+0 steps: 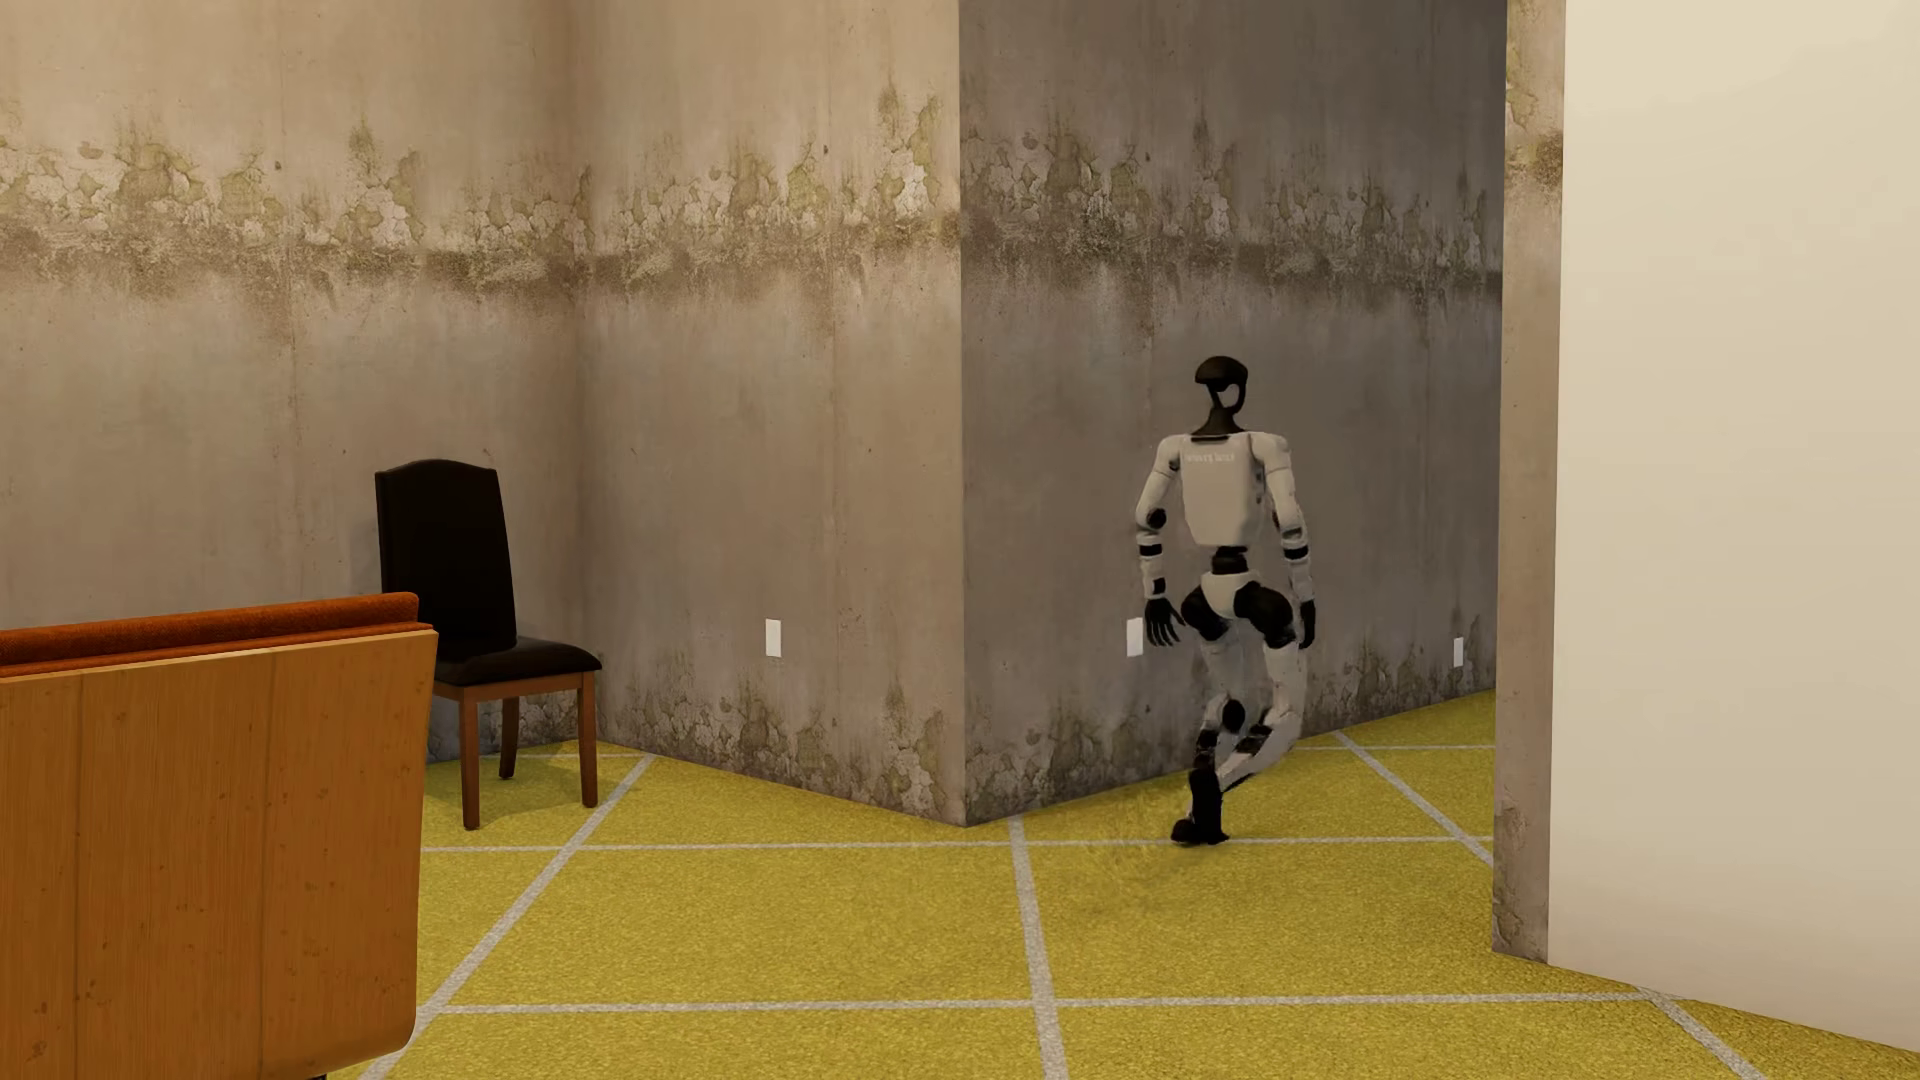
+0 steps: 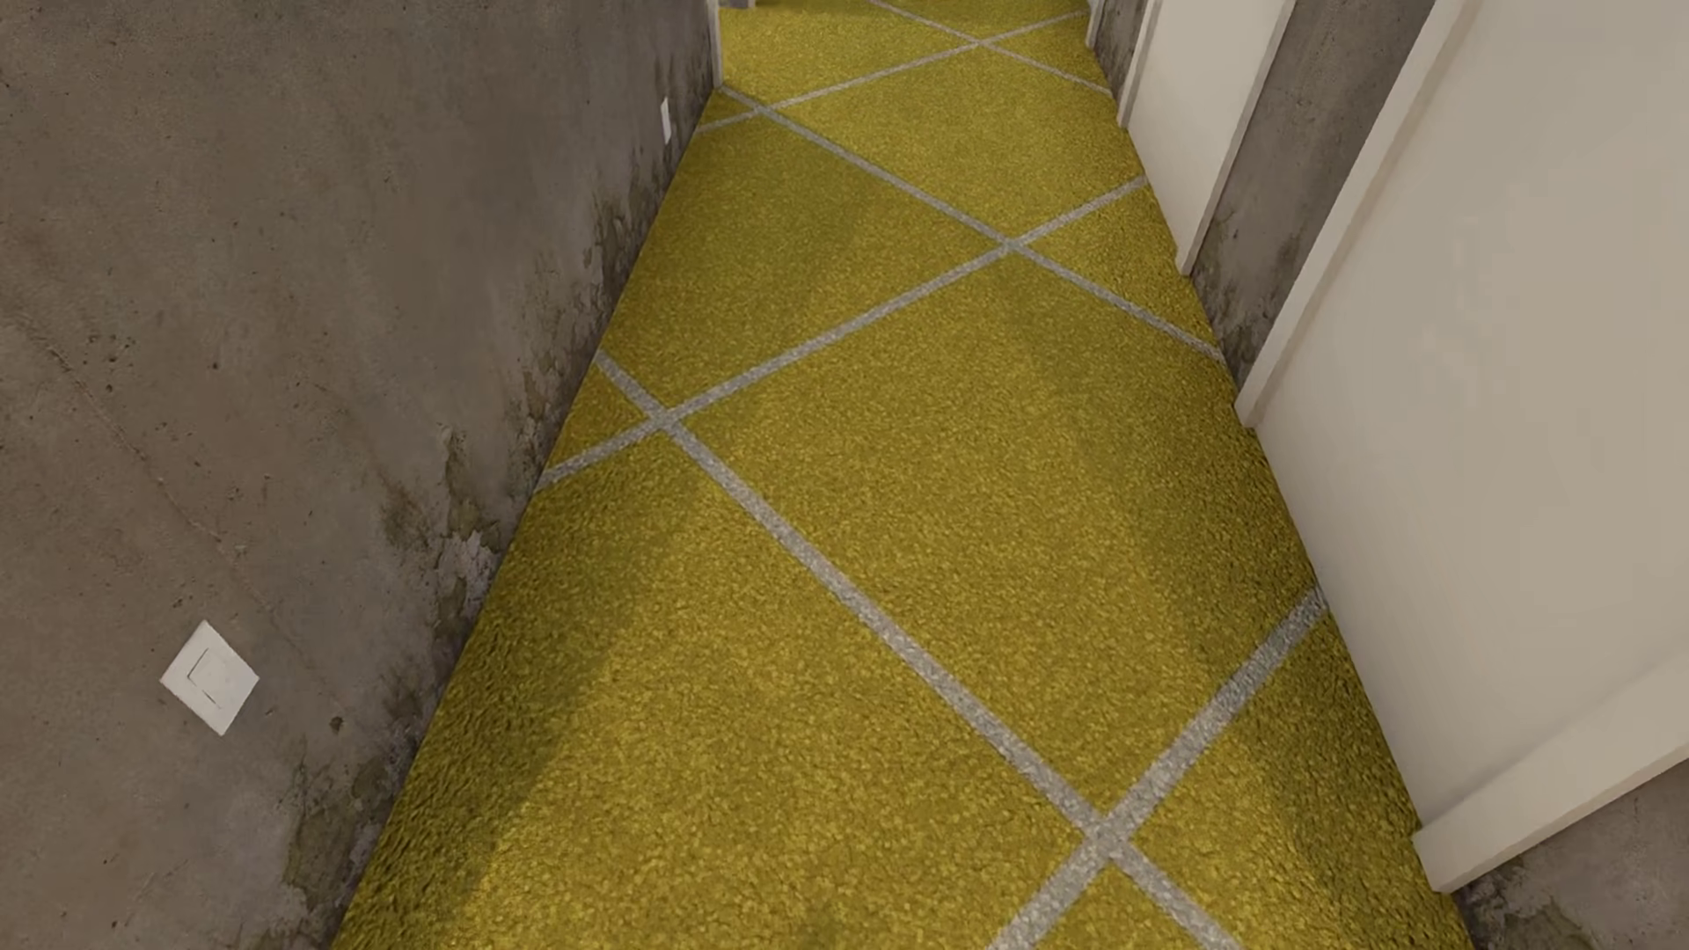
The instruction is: Circle the corner
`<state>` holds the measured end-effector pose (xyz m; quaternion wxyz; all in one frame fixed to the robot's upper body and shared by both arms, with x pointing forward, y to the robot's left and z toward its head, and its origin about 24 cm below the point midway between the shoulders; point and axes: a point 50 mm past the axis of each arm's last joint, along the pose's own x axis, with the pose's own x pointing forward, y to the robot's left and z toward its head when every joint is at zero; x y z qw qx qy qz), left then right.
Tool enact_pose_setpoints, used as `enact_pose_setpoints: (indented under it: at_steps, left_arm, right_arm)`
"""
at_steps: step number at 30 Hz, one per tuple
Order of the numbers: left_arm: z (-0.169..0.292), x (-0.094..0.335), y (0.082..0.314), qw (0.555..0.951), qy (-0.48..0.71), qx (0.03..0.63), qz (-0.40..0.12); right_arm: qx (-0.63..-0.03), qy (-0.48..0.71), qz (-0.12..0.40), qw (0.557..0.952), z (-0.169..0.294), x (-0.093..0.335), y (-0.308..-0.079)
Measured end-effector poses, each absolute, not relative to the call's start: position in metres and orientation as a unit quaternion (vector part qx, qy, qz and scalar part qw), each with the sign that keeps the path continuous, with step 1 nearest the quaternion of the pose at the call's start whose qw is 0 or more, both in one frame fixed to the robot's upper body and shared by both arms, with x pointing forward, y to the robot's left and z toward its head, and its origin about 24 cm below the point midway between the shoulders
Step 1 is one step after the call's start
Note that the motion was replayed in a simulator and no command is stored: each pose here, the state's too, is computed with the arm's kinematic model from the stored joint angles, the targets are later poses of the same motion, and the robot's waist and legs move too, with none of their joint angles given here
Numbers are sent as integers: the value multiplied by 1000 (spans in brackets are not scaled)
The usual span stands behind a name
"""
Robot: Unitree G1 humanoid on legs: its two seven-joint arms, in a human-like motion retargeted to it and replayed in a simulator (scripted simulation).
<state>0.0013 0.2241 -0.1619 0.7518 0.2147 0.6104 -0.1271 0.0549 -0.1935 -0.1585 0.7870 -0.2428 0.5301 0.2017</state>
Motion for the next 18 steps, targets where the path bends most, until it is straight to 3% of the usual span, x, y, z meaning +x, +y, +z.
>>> enact_pose_setpoints:
  at_steps: [3,7,9,11,15,18]
  left_arm:
    - [-151,54,217,808,531,218,-129]
    - [-124,121,221,867,430,228,-108]
    - [-124,120,226,873,432,212,-81]
    - [-137,93,225,854,476,196,-75]
    - [-157,44,215,796,555,208,-122]
    - [-159,3,221,763,598,209,-128]
  right_arm:
    - [-251,598,223,728,-164,-6,-204]
    - [-235,653,216,687,-162,-55,-210]
    - [-225,678,205,670,-161,-73,-211]
    - [-233,681,226,657,-161,-79,-208]
    - [-243,618,197,721,-167,-10,-209]
    - [-245,506,182,807,-150,68,-204]
